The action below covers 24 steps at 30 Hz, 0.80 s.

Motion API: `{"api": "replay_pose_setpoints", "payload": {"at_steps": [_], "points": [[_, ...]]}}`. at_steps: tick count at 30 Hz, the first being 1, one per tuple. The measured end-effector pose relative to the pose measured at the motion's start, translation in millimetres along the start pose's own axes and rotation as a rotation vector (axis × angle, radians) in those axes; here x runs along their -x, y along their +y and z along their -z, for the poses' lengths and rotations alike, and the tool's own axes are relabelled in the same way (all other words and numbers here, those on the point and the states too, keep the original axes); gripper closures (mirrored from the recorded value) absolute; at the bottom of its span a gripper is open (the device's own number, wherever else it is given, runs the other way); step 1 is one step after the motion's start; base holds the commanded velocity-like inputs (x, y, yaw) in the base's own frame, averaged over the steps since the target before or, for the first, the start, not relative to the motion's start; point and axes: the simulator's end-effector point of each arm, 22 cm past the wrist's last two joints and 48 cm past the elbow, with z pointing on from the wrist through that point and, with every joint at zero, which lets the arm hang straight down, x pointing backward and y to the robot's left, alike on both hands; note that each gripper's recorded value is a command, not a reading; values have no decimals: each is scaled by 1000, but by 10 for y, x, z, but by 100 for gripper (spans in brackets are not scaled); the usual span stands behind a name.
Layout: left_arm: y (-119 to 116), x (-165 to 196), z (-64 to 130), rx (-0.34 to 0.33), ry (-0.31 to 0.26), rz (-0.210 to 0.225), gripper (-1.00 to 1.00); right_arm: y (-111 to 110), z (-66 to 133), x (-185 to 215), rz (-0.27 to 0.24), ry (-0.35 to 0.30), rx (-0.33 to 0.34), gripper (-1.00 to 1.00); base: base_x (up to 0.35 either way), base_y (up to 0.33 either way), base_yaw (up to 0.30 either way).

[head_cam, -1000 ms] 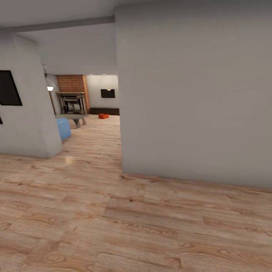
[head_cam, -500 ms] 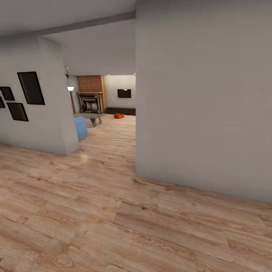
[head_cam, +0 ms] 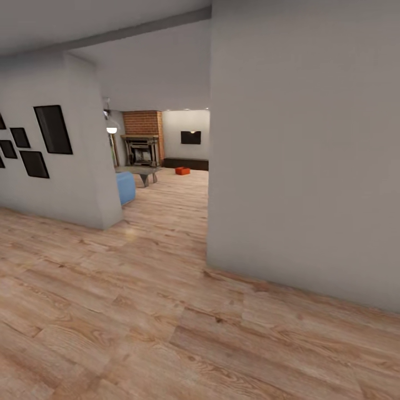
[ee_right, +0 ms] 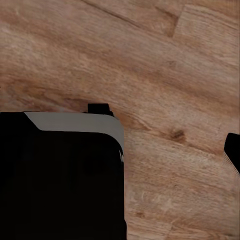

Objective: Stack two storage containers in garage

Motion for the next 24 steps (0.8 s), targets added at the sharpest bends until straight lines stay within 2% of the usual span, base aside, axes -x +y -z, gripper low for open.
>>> {"api": "replay_pose_setpoints", "payload": {"at_steps": [13, 24], "points": [[0, 1, 0, 0, 0, 0, -100, 2, 0, -1, -2, 1, 0, -100, 322, 0, 14], [1, -1, 0, 0, 0, 0, -100, 1, 0, -2, 0, 0, 0, -100, 322, 0, 240]]}}
